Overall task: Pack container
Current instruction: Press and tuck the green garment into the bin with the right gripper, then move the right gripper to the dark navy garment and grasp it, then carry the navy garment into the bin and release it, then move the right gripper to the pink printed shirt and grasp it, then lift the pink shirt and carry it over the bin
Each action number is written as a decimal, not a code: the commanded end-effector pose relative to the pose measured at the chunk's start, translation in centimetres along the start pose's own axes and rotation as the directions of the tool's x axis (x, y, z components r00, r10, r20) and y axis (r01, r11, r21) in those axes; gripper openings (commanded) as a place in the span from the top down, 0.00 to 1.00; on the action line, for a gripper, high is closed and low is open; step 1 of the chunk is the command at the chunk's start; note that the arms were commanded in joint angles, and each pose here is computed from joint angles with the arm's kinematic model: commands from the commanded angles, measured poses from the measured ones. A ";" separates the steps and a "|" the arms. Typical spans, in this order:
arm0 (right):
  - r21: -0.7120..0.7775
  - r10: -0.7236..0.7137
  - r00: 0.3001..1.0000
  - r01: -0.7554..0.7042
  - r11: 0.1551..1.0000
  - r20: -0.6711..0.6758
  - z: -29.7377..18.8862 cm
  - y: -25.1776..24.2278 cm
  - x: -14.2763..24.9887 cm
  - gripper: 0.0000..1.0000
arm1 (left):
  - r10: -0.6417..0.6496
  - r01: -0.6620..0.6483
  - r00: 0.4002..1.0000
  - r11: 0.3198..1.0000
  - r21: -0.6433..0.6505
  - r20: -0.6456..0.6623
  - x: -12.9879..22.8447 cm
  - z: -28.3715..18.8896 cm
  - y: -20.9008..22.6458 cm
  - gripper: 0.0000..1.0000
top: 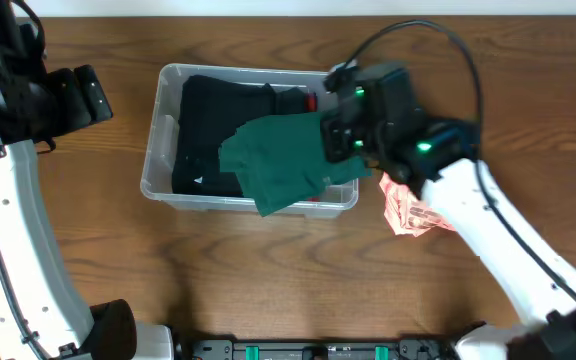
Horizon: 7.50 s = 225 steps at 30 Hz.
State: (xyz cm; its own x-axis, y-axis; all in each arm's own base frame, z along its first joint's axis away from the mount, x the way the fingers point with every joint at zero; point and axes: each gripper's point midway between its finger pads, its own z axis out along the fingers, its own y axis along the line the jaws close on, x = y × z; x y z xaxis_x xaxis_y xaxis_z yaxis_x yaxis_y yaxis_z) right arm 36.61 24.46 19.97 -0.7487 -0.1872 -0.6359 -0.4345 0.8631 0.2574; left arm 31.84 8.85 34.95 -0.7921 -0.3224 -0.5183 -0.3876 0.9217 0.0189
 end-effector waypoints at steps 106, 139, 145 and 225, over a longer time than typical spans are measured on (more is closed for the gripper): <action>0.064 0.711 0.662 -0.720 0.691 -0.236 3.9 -33.1 14.1 0.73 | -0.008 0.008 1.000 1.000 -0.011 -0.003 0.2 -0.1 0.3 0.02; -0.571 0.430 0.883 -0.257 0.780 0.190 -2.8 5.1 -13.3 0.99 | -0.008 0.008 1.000 1.000 -0.011 -0.003 0.2 -0.1 0.3 0.02; -0.444 0.542 0.829 -0.437 0.782 0.138 4.8 8.0 -10.4 0.99 | -0.008 0.008 1.000 1.000 -0.011 -0.003 0.2 -0.1 0.3 0.02; -0.298 0.772 0.599 -0.792 0.532 -0.212 -6.4 -22.3 13.1 0.99 | -0.008 0.008 1.000 1.000 -0.011 -0.003 0.2 -0.1 0.3 0.02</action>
State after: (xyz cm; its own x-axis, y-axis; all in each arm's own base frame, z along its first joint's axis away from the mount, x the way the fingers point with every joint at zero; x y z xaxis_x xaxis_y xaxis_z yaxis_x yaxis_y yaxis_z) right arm 30.24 -2.38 3.10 -0.8896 0.4482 0.0885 0.3838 0.6282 0.6768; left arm 31.83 8.85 34.94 -0.7922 -0.3225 -0.5180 -0.3876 0.9217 0.0189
